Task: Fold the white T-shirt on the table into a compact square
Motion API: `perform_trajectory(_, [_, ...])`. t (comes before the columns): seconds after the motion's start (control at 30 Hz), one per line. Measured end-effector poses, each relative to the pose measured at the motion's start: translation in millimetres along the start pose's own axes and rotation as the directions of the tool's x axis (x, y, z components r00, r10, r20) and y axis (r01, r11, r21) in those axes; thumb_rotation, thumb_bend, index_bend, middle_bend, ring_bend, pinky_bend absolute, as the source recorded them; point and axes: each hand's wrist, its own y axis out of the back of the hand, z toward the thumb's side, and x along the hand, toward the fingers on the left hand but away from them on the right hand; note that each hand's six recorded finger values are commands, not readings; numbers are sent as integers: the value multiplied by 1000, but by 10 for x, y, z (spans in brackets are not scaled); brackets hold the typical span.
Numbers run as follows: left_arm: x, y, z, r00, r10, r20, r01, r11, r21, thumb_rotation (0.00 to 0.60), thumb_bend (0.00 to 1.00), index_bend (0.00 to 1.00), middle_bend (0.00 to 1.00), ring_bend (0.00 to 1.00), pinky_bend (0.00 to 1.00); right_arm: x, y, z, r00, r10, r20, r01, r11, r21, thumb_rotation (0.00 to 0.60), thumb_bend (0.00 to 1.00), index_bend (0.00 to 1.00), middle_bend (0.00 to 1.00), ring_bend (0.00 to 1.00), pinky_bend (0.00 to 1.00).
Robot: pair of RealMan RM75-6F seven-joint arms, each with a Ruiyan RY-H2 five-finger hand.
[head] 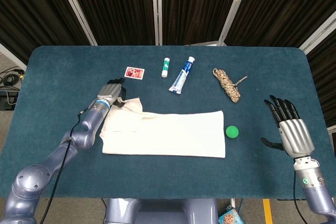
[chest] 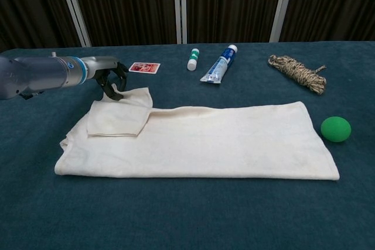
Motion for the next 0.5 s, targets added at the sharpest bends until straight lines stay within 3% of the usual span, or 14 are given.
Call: perform_trajectory(0.5, [-203,97,-13,997,32,72,-27,997,-71,600,541,717,0,0,0,23,29,37,1000,-5,-13,5,1000,-7,600,0,80,0,0,0])
